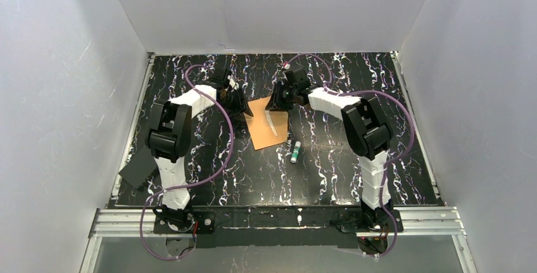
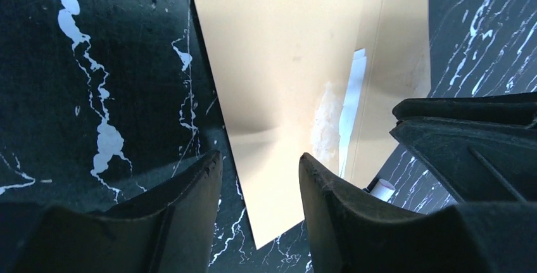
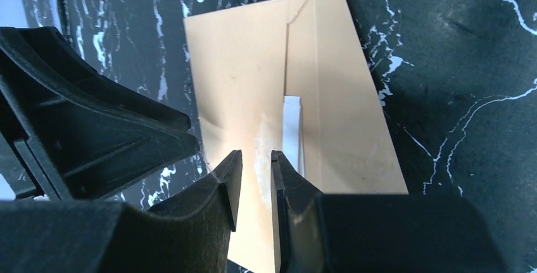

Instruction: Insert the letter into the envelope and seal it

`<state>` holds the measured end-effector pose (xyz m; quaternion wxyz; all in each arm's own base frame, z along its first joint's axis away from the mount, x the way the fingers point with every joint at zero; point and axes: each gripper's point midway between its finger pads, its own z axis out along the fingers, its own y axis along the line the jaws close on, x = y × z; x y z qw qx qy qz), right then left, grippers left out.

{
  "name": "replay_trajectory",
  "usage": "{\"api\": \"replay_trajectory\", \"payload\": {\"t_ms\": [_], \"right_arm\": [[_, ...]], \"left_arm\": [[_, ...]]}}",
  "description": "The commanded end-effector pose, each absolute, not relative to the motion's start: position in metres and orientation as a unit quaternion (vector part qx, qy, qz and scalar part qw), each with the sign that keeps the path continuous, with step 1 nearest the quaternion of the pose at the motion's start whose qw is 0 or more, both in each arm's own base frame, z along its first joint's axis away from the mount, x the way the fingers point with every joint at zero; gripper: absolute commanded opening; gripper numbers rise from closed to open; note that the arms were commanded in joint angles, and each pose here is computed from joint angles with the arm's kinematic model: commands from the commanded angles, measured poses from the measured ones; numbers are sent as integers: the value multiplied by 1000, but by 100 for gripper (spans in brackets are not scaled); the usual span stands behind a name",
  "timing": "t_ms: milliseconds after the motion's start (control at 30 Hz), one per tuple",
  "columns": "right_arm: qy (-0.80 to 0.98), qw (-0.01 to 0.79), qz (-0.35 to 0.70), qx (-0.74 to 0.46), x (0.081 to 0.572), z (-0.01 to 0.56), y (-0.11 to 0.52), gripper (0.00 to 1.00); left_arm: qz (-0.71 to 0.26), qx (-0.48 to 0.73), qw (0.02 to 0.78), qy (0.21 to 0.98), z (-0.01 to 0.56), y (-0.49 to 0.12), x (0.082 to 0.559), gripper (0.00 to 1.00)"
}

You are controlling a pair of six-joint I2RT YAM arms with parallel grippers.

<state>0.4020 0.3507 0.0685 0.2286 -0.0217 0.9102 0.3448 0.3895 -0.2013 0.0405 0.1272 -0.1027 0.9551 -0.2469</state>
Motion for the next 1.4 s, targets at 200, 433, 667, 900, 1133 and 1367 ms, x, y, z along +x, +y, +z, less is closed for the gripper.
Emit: {"api": "replay_trajectory", "payload": {"t_ms": [200, 433, 667, 900, 1133, 1367], "right_arm": [[919, 223, 325, -16, 411, 48, 350, 32], [923, 197, 329, -16, 406, 29, 353, 24], [919, 178, 352, -7, 399, 23, 359, 15], [915, 176, 364, -9, 399, 31, 363, 13], [919, 227, 323, -14, 418, 75, 344, 31], [924, 262, 280, -14, 403, 133, 312, 58]], "left_arm": [[-225, -125, 89, 962, 21, -195, 384, 47], [-242, -124, 71, 960, 16, -203, 383, 35], [-274, -119, 62, 952, 17, -214, 386, 23], [-285, -111, 74, 949, 23, -218, 392, 23], [-245, -99, 113, 958, 42, -199, 404, 33], [-215, -82, 198, 953, 105, -165, 410, 50]]}}
